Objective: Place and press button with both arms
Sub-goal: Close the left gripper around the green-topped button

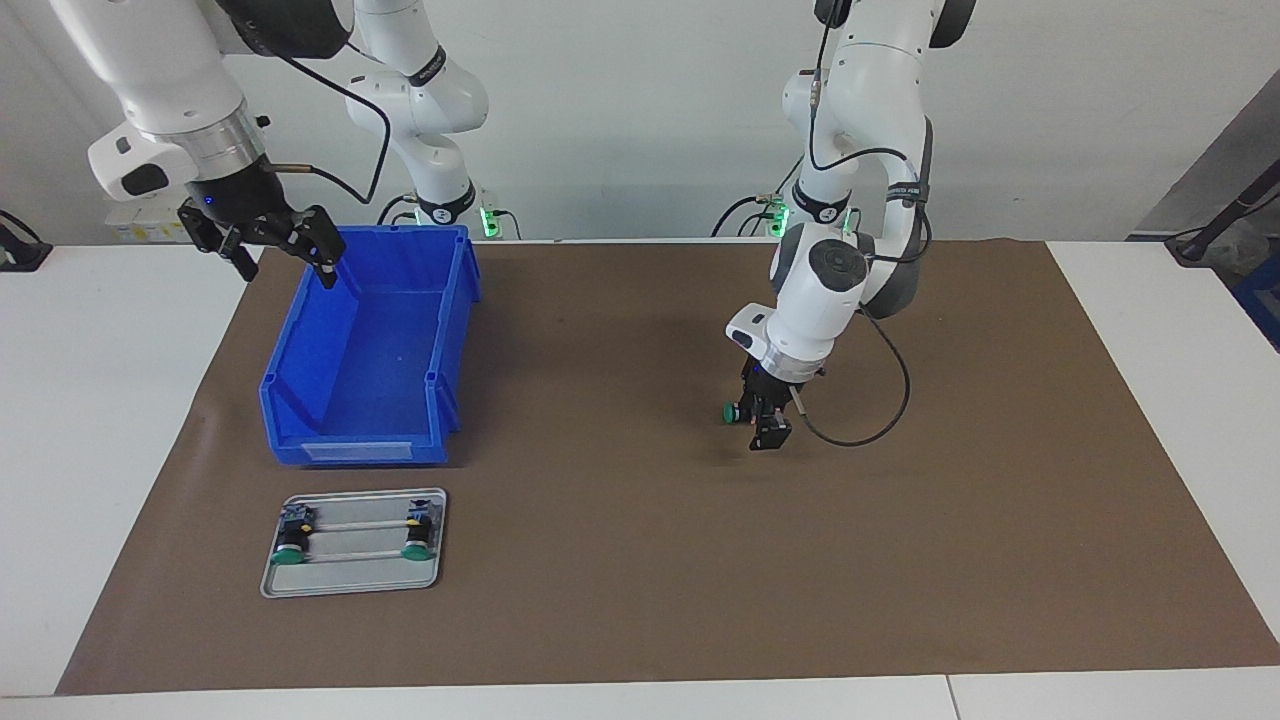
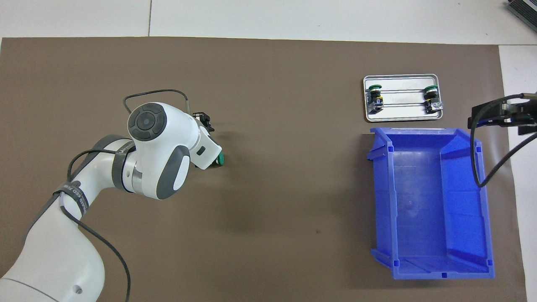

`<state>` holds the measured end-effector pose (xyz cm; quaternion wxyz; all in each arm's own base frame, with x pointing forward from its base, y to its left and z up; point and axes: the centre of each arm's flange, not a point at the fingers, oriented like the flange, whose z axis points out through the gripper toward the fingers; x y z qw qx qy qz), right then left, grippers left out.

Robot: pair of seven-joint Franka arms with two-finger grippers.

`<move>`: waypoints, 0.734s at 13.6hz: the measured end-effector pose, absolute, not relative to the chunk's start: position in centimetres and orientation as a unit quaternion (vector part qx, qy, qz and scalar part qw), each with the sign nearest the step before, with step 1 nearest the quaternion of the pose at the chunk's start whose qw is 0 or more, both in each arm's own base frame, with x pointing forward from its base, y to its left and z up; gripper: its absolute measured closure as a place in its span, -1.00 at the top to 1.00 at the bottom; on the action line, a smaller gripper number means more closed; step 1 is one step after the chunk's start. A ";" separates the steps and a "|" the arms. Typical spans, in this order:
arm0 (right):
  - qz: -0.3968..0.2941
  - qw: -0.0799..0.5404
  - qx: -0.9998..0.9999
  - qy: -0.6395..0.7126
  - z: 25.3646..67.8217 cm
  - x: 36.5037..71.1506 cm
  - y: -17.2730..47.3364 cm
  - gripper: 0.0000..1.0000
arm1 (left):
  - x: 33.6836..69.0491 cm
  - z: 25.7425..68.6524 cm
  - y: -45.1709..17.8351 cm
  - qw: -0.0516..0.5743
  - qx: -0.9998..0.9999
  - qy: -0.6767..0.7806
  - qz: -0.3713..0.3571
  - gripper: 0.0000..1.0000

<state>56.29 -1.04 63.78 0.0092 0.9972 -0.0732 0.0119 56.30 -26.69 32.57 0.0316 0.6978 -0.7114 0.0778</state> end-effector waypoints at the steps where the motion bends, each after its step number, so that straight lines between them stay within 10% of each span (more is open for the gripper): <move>1: 0.011 0.009 0.997 -0.074 63.8 56.2 -1.1 1.00 | 56.2 32.5 -26.8 0.032 0.691 -0.718 0.077 0.62; 10: -0.012 0.010 0.996 -0.089 62.5 55.0 -2.8 1.00 | 55.5 32.0 -26.6 0.049 0.666 -0.743 0.040 0.62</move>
